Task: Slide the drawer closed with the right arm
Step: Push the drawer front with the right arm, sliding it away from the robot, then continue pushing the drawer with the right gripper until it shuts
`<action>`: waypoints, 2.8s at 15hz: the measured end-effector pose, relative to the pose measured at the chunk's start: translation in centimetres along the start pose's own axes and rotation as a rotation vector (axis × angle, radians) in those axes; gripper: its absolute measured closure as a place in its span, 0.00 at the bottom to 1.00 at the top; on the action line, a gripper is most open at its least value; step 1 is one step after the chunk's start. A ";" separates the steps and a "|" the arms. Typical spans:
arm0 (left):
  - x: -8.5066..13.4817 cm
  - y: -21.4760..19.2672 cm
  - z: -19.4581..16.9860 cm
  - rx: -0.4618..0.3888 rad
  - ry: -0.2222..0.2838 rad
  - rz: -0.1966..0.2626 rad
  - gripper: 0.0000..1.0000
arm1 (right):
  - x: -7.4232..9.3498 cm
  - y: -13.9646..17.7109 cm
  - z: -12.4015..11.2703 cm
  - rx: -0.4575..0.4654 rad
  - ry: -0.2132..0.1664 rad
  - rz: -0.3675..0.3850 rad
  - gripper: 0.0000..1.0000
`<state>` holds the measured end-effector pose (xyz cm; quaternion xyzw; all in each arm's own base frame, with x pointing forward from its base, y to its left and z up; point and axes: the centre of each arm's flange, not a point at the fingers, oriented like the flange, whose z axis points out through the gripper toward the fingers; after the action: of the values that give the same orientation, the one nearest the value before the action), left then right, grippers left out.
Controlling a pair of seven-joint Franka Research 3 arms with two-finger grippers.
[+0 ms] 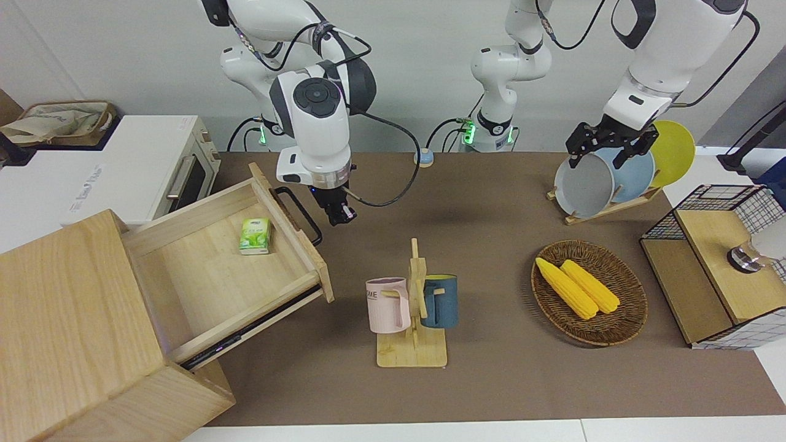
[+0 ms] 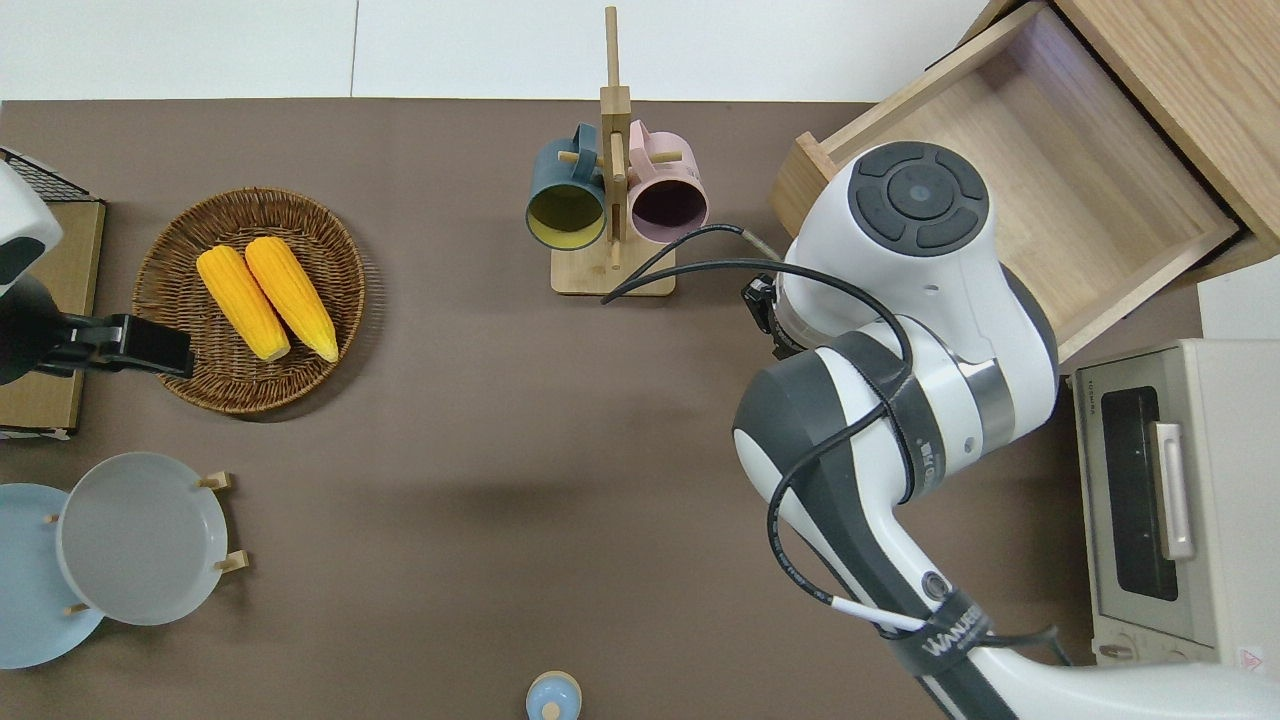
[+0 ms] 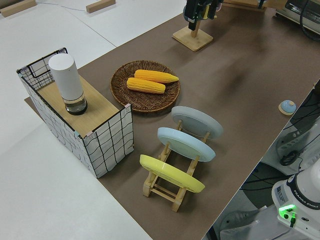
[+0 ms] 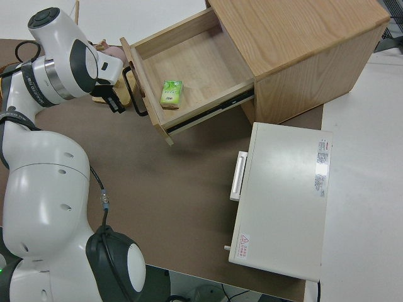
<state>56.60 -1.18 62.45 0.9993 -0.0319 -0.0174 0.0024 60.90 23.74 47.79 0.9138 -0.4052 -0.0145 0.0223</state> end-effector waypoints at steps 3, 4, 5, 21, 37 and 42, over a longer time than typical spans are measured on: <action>0.0 0.0 0.0 0.000 0.000 0.000 0.00 | 1.2 -0.2 -0.1 0.042 0.014 0.015 0.99; 0.0 0.0 0.0 0.000 0.000 0.000 0.00 | 1.7 -0.1 -0.1 0.051 0.017 0.022 0.99; 0.0 0.0 0.0 0.000 0.000 0.000 0.00 | 2.1 -0.1 -0.2 0.055 0.018 0.024 0.99; 0.0 0.0 0.0 0.000 0.000 0.000 0.00 | 11.1 1.9 0.0 0.106 0.028 0.116 0.99; 0.0 0.0 0.0 0.000 0.000 0.000 0.00 | 19.9 6.8 -0.5 0.111 0.035 0.075 0.99; 0.0 0.0 0.0 0.000 0.000 0.000 0.00 | 23.4 9.5 -0.3 0.109 0.037 0.071 0.99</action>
<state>56.60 -1.18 62.45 0.9993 -0.0319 -0.0174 0.0024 69.64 0.04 48.41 0.8988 -0.4372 0.0251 -0.0195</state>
